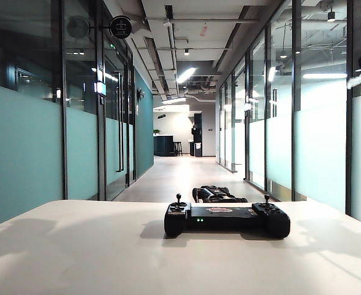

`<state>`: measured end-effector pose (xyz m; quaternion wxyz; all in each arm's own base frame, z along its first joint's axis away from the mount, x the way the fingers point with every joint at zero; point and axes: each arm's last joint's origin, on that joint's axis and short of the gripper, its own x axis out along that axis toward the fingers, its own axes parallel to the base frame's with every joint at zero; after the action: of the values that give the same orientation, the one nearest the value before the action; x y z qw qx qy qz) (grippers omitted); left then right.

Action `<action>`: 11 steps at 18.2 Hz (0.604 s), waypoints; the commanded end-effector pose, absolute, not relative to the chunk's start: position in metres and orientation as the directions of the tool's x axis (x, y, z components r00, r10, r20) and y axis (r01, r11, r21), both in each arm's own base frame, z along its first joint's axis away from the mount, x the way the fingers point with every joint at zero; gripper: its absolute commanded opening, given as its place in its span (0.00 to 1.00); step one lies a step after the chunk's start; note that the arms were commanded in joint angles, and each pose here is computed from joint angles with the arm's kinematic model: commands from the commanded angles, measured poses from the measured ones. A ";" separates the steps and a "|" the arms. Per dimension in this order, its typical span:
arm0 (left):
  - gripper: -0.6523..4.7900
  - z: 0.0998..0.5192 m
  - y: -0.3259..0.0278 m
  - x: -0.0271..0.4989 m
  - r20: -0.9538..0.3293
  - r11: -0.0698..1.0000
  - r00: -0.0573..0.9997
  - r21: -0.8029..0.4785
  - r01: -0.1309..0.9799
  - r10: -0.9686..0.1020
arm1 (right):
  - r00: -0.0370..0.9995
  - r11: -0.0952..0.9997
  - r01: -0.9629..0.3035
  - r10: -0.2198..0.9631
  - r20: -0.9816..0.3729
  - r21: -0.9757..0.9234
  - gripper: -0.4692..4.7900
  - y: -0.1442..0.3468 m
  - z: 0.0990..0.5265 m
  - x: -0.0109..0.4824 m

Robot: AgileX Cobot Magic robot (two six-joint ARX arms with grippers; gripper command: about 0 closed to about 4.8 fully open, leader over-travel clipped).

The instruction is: Push the left joystick on the remote control sitting on the white table backward to make the robot dog back up in a straight line until it returns close to you.

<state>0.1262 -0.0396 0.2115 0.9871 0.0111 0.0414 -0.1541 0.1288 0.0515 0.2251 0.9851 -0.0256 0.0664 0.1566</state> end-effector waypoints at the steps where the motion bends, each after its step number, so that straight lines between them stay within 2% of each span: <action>1: 0.11 0.201 -0.037 0.118 -0.056 0.953 0.952 0.011 0.302 -0.301 | 0.939 0.945 -0.325 0.318 -0.128 -0.036 0.08 0.050 0.218 0.125; 7: 0.11 0.166 -0.033 0.105 -0.111 0.953 0.948 0.029 0.302 -0.297 | 0.941 0.945 -0.324 0.318 -0.117 -0.035 0.08 0.043 0.185 0.107; 11: 0.11 0.153 -0.033 0.105 -0.158 0.953 0.943 0.030 0.300 -0.292 | 0.943 0.947 -0.320 0.314 -0.112 -0.036 0.08 0.039 0.179 0.098</action>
<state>0.1047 -0.0328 0.1537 0.9852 0.0243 0.0735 -0.1529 0.0998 0.0396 0.1779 0.9845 -0.0276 0.0630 0.1613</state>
